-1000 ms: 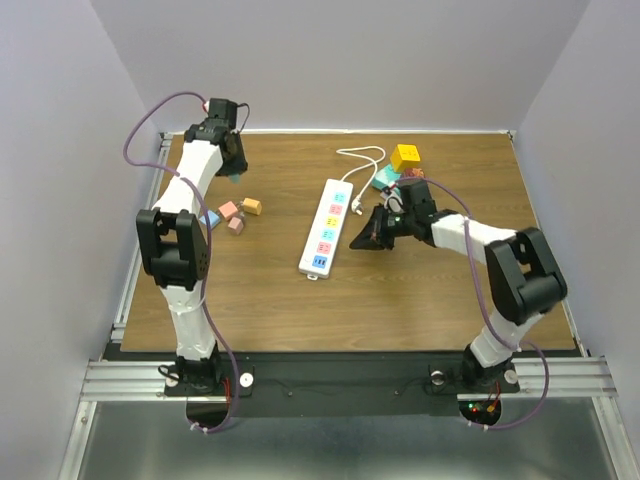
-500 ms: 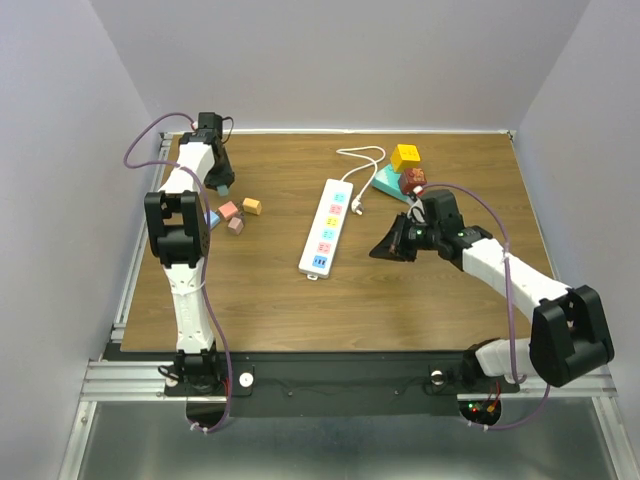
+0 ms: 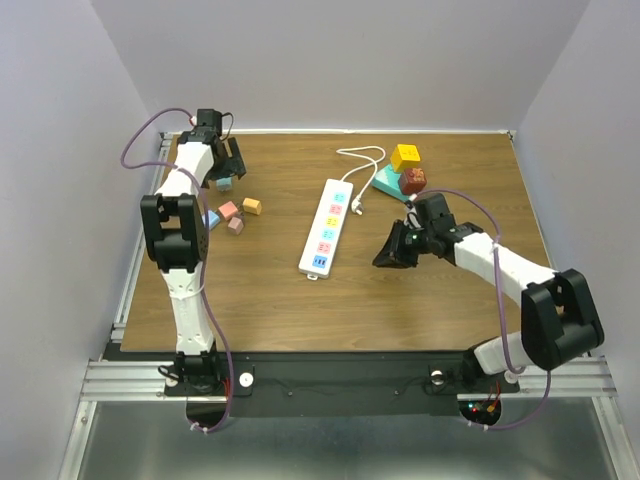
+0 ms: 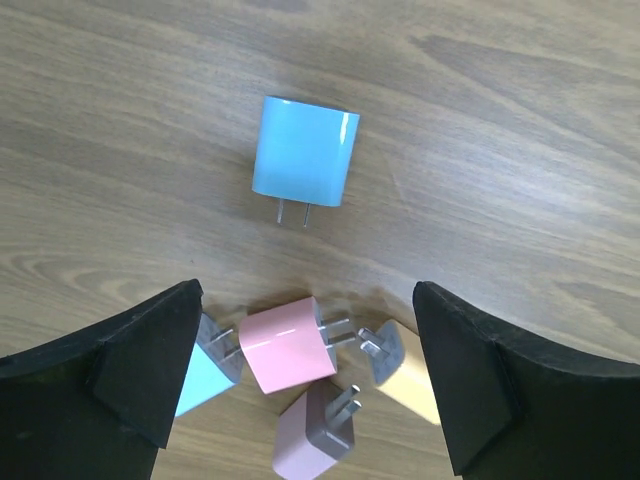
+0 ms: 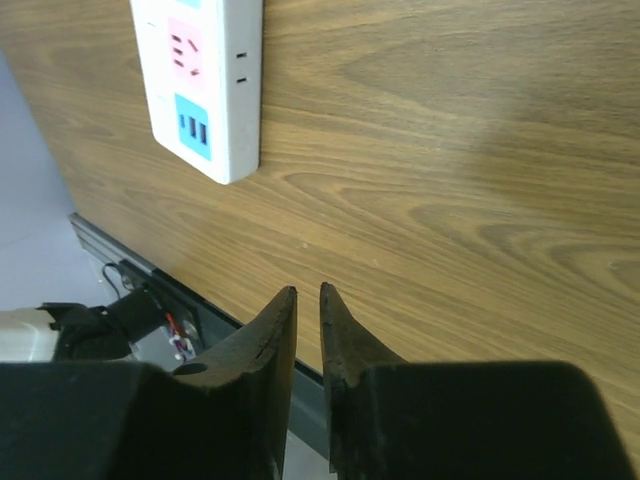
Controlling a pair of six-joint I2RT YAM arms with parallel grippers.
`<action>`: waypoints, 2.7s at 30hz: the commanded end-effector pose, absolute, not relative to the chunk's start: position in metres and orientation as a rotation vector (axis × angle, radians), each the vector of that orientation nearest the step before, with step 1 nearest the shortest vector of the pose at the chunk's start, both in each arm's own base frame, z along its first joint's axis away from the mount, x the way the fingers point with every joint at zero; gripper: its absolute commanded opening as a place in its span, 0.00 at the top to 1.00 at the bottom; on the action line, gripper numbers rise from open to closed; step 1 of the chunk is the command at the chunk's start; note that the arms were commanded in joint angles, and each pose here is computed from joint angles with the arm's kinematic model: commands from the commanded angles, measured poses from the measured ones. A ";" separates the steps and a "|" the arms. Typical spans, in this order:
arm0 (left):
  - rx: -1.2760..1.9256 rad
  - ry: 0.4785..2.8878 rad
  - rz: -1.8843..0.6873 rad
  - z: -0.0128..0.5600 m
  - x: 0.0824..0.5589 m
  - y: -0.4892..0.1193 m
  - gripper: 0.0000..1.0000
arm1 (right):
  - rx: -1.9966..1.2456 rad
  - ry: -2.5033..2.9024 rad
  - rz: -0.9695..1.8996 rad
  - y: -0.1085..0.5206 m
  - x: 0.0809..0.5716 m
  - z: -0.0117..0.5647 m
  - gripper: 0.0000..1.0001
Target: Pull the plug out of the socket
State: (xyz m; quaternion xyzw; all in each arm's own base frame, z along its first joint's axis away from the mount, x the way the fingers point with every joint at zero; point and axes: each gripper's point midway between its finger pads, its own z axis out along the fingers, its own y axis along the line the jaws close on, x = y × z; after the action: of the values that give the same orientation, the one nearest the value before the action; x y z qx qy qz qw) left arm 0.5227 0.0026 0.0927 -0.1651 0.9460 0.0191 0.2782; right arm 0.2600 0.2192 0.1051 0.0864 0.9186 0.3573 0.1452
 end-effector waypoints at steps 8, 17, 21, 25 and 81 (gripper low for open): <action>-0.475 2.309 -0.200 0.192 0.483 -0.025 0.01 | -0.056 2.701 0.893 0.285 0.285 0.084 0.82; -0.460 2.185 -0.435 0.235 0.417 -0.054 0.01 | -0.258 2.674 0.776 0.329 0.290 0.091 0.01; -0.452 2.165 -0.449 0.244 0.404 -0.055 0.01 | -0.261 2.691 0.658 0.326 0.300 0.084 0.00; -0.447 2.159 -0.444 0.245 0.395 -0.054 0.01 | -0.246 2.724 0.600 0.328 0.300 0.073 0.00; -0.502 2.194 -0.296 0.234 0.320 -0.018 0.01 | 0.519 2.305 1.281 0.382 0.596 0.059 0.85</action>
State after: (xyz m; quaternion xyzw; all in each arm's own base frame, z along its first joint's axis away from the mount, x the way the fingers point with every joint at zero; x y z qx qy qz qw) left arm 0.3300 -0.0211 0.2286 -0.1930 0.8814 -0.1209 0.4139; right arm 0.5862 0.3584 0.0431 0.2196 0.8643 0.4061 0.1996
